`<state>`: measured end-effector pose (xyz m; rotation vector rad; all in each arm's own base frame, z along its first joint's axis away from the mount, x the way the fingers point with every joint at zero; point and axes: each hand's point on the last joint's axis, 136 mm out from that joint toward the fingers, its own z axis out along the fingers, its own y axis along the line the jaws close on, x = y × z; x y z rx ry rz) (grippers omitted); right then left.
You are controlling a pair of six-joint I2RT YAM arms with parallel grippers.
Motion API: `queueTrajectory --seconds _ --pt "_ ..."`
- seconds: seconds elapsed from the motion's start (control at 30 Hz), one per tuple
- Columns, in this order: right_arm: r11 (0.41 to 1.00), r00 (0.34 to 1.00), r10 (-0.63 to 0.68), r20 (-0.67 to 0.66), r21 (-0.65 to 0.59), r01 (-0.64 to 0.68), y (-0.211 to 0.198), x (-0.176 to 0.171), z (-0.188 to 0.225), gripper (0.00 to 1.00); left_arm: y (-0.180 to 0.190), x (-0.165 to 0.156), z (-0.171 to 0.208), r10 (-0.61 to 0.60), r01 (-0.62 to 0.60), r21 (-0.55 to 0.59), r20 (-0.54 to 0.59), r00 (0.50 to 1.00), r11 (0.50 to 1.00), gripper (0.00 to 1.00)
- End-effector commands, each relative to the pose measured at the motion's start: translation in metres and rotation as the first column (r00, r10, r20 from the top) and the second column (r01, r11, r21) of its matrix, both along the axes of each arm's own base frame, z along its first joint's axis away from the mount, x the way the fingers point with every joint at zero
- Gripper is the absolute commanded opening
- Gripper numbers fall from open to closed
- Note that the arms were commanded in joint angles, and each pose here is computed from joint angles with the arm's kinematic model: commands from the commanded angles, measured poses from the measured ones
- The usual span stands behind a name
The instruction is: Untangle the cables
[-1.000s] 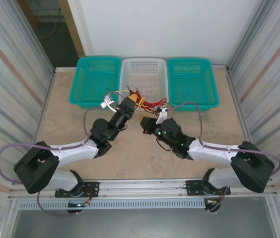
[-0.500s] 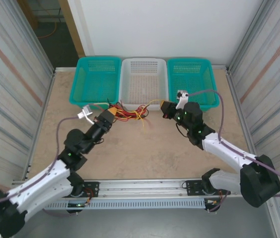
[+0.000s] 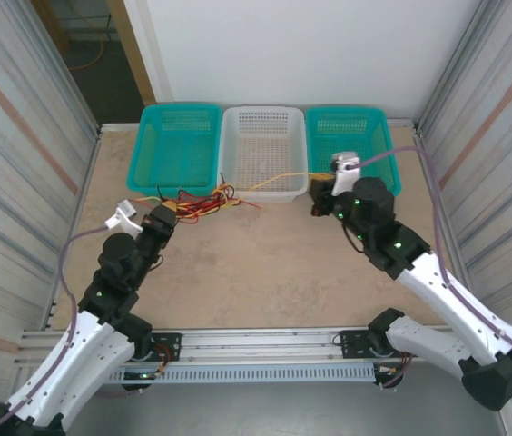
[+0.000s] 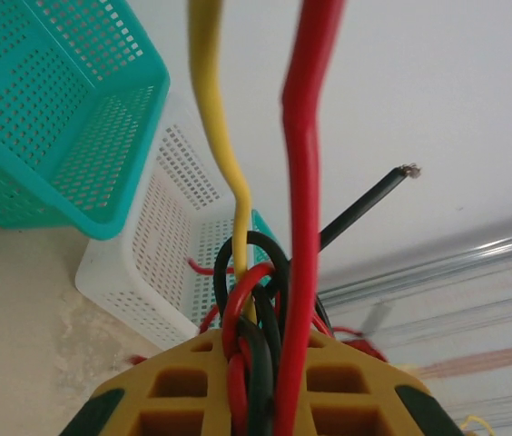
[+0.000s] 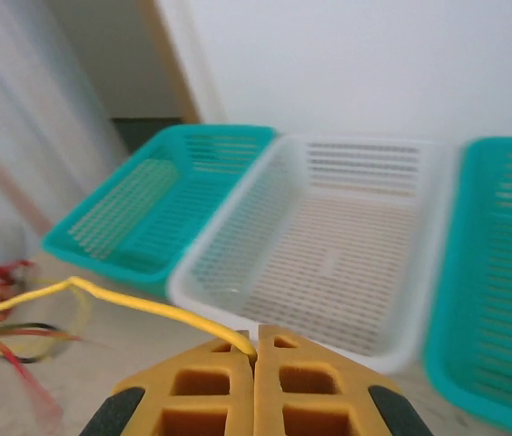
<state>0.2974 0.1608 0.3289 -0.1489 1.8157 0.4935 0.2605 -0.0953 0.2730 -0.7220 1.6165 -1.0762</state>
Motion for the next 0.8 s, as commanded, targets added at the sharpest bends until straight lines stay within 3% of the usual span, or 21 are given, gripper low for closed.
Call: queueTrajectory --seconds 0.0,0.27,0.43,0.63,0.77 --pt "0.955 0.956 -0.29 0.053 0.086 0.285 -0.083 -0.002 0.028 0.0 0.027 -0.003 -0.015 0.095 -0.093 0.029 -0.089 0.991 0.995 0.0" --pt "0.892 0.896 -0.44 0.069 0.155 0.426 -0.14 -0.018 0.049 0.0 0.03 -0.009 -0.04 0.104 -0.099 0.038 -0.149 0.983 0.994 0.0" --pt "0.89 0.902 -0.426 0.072 0.211 0.404 -0.145 -0.024 0.059 0.0 0.021 -0.008 -0.045 0.054 -0.052 0.014 -0.142 0.988 0.999 0.0" --pt "0.923 0.941 -0.329 0.076 0.234 0.304 -0.127 -0.028 0.071 0.0 -0.018 -0.003 -0.03 -0.137 0.144 0.104 -0.072 0.988 0.984 0.0" --pt "0.937 0.961 -0.27 0.065 0.249 0.246 -0.114 -0.028 0.073 0.0 -0.062 -0.003 -0.038 -0.289 0.297 0.14 -0.078 0.954 0.945 0.0"
